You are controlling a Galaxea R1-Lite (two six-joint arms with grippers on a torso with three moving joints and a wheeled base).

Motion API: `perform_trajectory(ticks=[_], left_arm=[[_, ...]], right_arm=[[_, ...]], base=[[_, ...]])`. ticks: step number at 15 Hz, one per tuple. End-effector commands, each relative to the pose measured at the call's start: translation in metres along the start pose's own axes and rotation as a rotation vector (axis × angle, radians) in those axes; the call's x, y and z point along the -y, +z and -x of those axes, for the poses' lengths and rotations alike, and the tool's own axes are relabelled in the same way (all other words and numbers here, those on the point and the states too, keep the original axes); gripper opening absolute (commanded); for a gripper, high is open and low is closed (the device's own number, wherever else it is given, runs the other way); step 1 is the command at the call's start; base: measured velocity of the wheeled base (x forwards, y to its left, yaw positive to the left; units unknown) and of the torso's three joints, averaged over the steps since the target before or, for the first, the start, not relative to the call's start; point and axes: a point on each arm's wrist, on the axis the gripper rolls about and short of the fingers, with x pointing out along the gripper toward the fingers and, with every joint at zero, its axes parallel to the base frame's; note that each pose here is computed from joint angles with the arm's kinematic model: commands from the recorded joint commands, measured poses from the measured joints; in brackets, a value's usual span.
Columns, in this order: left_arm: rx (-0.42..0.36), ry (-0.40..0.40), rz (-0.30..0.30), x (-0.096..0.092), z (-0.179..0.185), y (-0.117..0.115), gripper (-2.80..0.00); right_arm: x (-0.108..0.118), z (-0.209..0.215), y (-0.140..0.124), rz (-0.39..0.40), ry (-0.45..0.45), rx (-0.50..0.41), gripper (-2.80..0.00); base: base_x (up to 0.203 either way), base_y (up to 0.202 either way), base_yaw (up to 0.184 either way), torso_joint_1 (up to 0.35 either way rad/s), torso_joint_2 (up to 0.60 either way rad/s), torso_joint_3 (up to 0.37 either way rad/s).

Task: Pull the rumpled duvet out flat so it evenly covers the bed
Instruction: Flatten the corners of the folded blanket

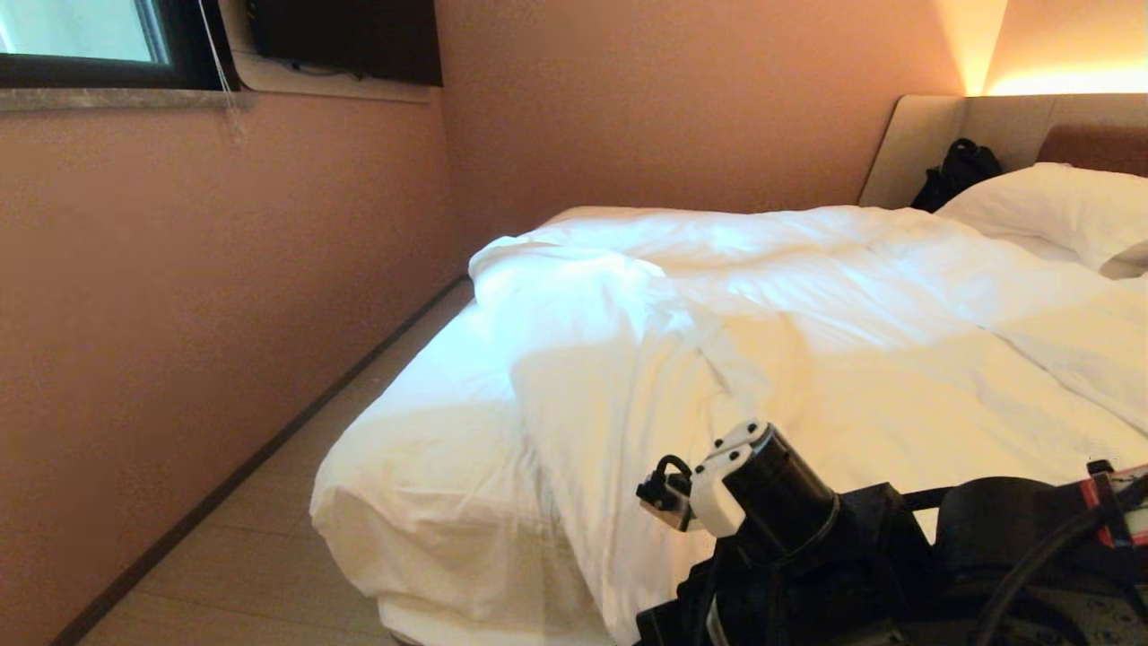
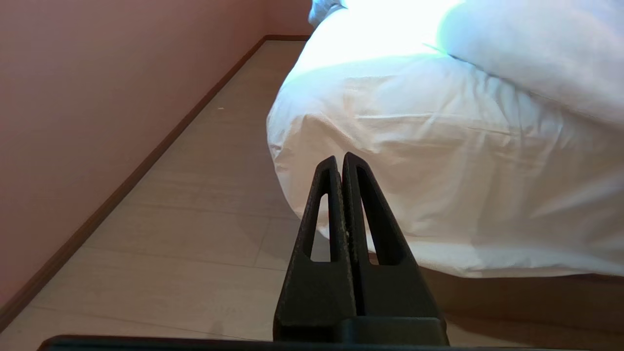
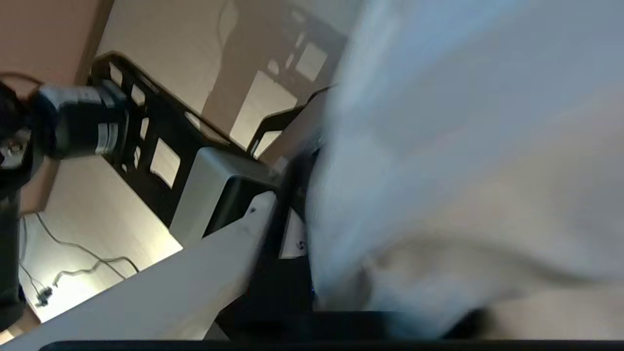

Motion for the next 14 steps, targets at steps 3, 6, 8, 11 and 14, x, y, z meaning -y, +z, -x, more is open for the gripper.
perform_trajectory(ticks=[3, 6, 8, 11, 14], left_arm=[[0.000, 0.000, 0.000, 0.000, 0.000, 0.000, -2.80], [0.001, 0.000, 0.000, 0.000, 0.000, 0.000, -2.80], [0.001, 0.000, 0.000, 0.000, 0.000, 0.000, -2.80], [0.001, 0.000, 0.000, 0.000, 0.000, 0.000, -2.80], [-0.001, 0.000, 0.000, 0.000, 0.000, 0.000, -2.80]], right_arm=[[-0.002, 0.006, 0.003, 0.000, 0.005, 0.028, 0.00], [-0.002, 0.032, 0.009, -0.014, 0.006, 0.103, 0.00], [0.011, 0.057, 0.019, -0.059, -0.030, 0.183, 0.00], [0.038, 0.090, 0.032, -0.156, -0.096, 0.282, 0.00], [0.079, 0.126, 0.051, -0.291, -0.156, 0.416, 0.00]], base=[[0.000, 0.000, 0.000, 0.000, 0.00, 0.000], [0.000, 0.000, 0.000, 0.000, 0.00, 0.000], [0.000, 0.000, 0.000, 0.000, 0.00, 0.000], [0.000, 0.000, 0.000, 0.000, 0.00, 0.000], [0.000, 0.000, 0.000, 0.000, 0.00, 0.000]])
